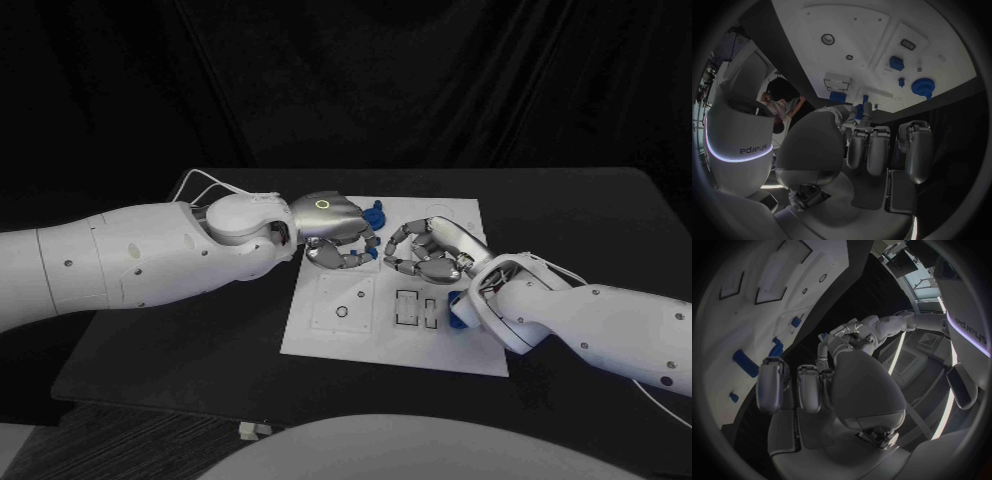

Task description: Assemble the parts on the task board

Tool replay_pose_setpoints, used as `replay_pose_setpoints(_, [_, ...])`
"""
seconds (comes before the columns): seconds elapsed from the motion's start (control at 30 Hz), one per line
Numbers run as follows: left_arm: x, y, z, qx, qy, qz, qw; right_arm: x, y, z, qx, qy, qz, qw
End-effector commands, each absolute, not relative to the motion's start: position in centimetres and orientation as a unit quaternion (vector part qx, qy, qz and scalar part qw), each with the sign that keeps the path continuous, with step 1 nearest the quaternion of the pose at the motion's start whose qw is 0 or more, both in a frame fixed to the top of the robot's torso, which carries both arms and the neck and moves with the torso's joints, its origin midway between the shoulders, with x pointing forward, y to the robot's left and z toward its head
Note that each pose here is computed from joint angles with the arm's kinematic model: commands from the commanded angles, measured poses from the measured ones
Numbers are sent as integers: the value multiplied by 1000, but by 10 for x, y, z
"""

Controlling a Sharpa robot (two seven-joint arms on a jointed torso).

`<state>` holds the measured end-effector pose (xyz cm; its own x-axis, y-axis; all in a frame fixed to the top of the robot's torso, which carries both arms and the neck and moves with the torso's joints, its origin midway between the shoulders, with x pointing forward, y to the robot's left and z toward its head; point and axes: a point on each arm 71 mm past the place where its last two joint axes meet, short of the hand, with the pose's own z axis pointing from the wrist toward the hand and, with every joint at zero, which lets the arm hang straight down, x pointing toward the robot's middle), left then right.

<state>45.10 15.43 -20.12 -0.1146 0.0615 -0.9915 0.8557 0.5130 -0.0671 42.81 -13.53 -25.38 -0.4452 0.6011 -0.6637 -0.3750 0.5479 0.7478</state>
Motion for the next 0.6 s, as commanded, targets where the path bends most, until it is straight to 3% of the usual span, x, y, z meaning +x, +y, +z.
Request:
replay_pose_setpoints(0.03, [452, 157, -201, 341, 660, -344, 575, 428, -140, -254, 84, 709, 462, 526])
replay_pose_setpoints(0.37, [457, 173, -200, 313, 673, -312, 593, 429, -156, -253, 93, 708, 450, 537])
replay_pose_setpoints(0.6, [466, 202, -197, 242, 685, -245, 642, 428, -167, -252, 100, 707, 442, 544])
